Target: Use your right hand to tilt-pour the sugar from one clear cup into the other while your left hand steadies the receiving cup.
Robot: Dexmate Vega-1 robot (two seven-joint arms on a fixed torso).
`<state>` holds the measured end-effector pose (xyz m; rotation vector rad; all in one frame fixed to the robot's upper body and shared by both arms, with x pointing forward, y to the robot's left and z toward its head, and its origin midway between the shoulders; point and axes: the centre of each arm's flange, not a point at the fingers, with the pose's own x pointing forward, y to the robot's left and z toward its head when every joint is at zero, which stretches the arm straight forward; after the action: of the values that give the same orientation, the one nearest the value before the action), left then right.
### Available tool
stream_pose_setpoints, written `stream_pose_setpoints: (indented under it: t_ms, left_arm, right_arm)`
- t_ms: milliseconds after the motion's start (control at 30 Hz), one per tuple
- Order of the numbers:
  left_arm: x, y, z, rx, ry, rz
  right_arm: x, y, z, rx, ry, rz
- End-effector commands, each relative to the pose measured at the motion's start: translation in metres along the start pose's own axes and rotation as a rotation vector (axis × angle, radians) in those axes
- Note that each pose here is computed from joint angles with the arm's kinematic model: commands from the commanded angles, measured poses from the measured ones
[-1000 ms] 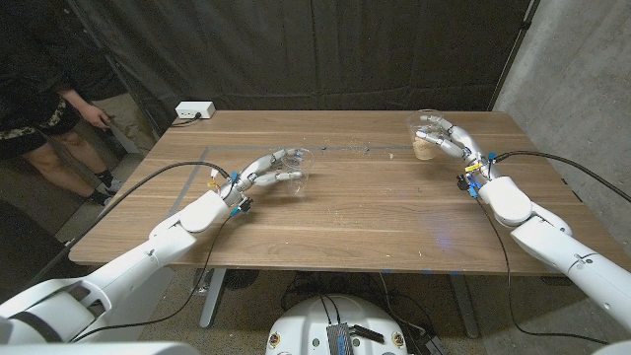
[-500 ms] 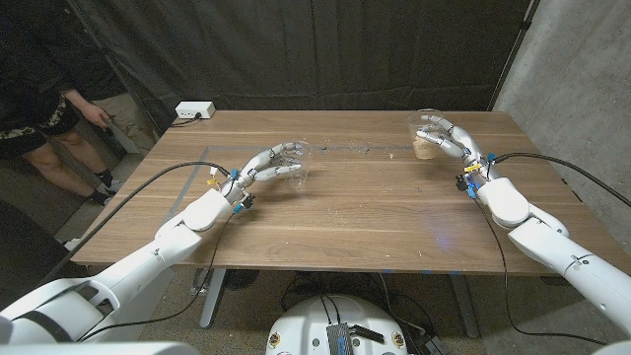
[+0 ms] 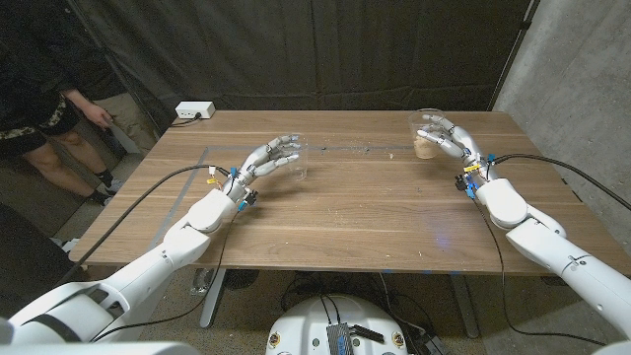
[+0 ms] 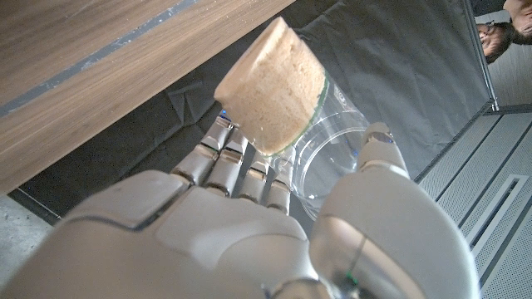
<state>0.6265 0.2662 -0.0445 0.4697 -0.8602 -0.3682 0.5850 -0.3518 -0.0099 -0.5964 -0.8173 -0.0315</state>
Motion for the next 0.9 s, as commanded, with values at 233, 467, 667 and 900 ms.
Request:
stream_pose_setpoints:
  t_ms: [233,467,667,900]
  left_arm:
    - [0.019,0.002,0.013,-0.040,0.026,0.032]
    - [0.026,0.004,0.023,-0.027,0.046,0.020]
    - [0.029,0.007,0.029,-0.021,0.054,0.018]
    - [0.033,0.011,0.031,-0.017,0.062,0.013]
  right_arm:
    - [-0.002,-0.006,0.002,0.039,-0.016,-0.057]
    - [-0.002,-0.006,0.007,0.070,-0.035,-0.078]
    - [-0.003,-0.003,0.011,0.126,-0.045,-0.092]
    - [-0.005,0.000,0.011,0.142,-0.046,-0.115]
